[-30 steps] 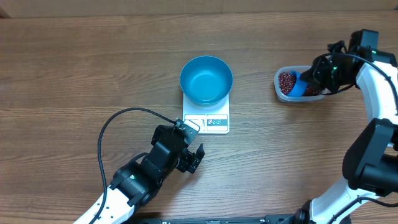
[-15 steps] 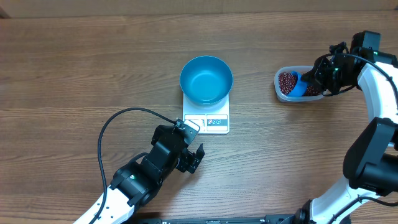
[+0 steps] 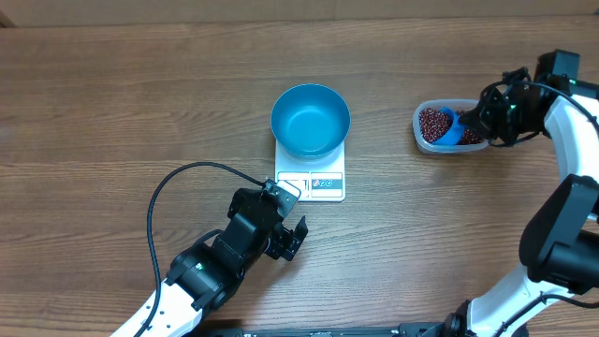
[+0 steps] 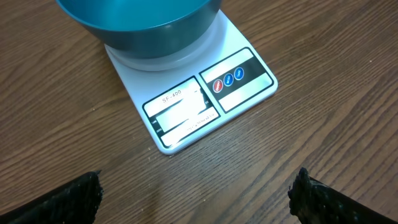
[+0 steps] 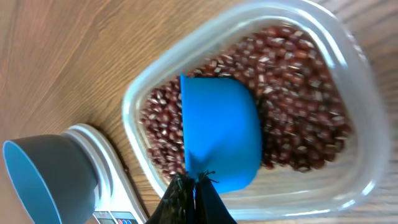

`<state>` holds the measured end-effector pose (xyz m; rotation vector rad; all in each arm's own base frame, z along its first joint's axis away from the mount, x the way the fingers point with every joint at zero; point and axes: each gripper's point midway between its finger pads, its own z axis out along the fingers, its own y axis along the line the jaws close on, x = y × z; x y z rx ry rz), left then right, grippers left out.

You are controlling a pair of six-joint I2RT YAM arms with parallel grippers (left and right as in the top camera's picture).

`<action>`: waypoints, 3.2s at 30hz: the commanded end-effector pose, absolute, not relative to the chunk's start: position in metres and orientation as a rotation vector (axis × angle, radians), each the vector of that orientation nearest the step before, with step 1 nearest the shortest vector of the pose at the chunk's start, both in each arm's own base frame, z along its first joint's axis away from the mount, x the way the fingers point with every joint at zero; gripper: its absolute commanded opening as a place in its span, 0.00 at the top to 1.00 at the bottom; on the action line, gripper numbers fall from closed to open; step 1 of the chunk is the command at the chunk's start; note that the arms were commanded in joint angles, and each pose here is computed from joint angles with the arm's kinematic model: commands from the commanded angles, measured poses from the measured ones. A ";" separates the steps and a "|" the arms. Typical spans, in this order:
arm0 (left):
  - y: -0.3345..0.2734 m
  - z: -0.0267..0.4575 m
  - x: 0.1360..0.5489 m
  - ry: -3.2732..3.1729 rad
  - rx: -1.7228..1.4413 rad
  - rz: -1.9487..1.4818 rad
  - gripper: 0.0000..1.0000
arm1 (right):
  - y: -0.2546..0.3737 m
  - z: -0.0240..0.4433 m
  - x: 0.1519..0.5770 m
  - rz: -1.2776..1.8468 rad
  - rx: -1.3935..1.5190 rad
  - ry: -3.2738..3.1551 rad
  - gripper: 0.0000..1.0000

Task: Scoop item into bowl and weigh 150g on scale
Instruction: 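Push the blue scoop through the beans with the right gripper, then tilt and lift the blue scoop full of beans with the right gripper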

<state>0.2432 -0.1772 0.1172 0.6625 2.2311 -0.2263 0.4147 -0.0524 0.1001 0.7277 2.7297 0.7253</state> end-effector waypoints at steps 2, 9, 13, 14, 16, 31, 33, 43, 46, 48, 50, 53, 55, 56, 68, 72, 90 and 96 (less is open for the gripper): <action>-0.177 0.116 0.243 2.237 0.655 -0.221 0.01 | -0.065 0.055 0.392 0.627 0.800 2.862 0.96; -0.177 0.116 0.243 2.237 0.656 -0.221 0.00 | -0.069 0.051 0.390 0.588 0.807 2.876 0.96; -0.177 0.116 0.243 2.237 0.655 -0.221 0.00 | -0.071 0.050 0.390 0.575 0.777 2.884 0.96; -0.177 0.116 0.243 2.237 0.655 -0.221 0.00 | -0.071 0.050 0.390 0.571 0.769 2.885 0.96; -0.177 0.116 0.243 2.237 0.655 -0.221 0.00 | -0.074 0.049 0.389 0.542 0.771 2.891 0.96; -0.177 0.116 0.243 2.237 0.655 -0.221 0.00 | -0.084 0.047 0.389 0.490 0.747 2.889 0.96; -0.177 0.116 0.243 2.237 0.656 -0.221 0.01 | -0.087 0.048 0.389 0.489 0.756 2.883 0.96; -0.177 0.116 0.243 2.237 0.655 -0.221 0.00 | -0.096 0.055 0.391 0.635 0.749 2.813 0.96; -0.177 0.116 0.243 2.237 0.655 -0.221 0.00 | -0.099 0.055 0.390 0.635 0.759 2.809 0.96; -0.177 0.116 0.243 2.237 0.656 -0.221 0.00 | -0.100 0.056 0.390 0.643 0.760 2.804 0.96; -0.177 0.116 0.243 2.237 0.655 -0.221 0.00 | -0.100 0.056 0.391 0.652 0.760 2.798 0.96; -0.177 0.116 0.243 2.237 0.655 -0.221 0.00 | -0.098 0.058 0.393 0.677 0.756 2.784 0.96; -0.177 0.116 0.243 2.237 0.655 -0.221 0.01 | -0.096 0.059 0.394 0.702 0.751 2.776 0.96; -0.177 0.116 0.243 2.237 0.656 -0.221 0.00 | -0.094 0.061 0.395 0.720 0.748 2.769 0.96; -0.177 0.116 0.243 2.237 0.655 -0.221 0.01 | -0.085 0.078 0.403 0.939 0.674 2.654 0.96; -0.177 0.116 0.243 2.236 0.656 -0.221 0.00 | -0.085 0.079 0.403 0.943 0.675 2.653 0.96; -0.177 0.116 0.243 2.237 0.655 -0.221 0.00 | -0.070 0.096 0.411 1.111 0.596 2.556 0.96; -0.177 0.116 0.243 2.237 0.656 -0.221 0.01 | -0.061 0.106 0.413 1.195 0.548 2.507 0.96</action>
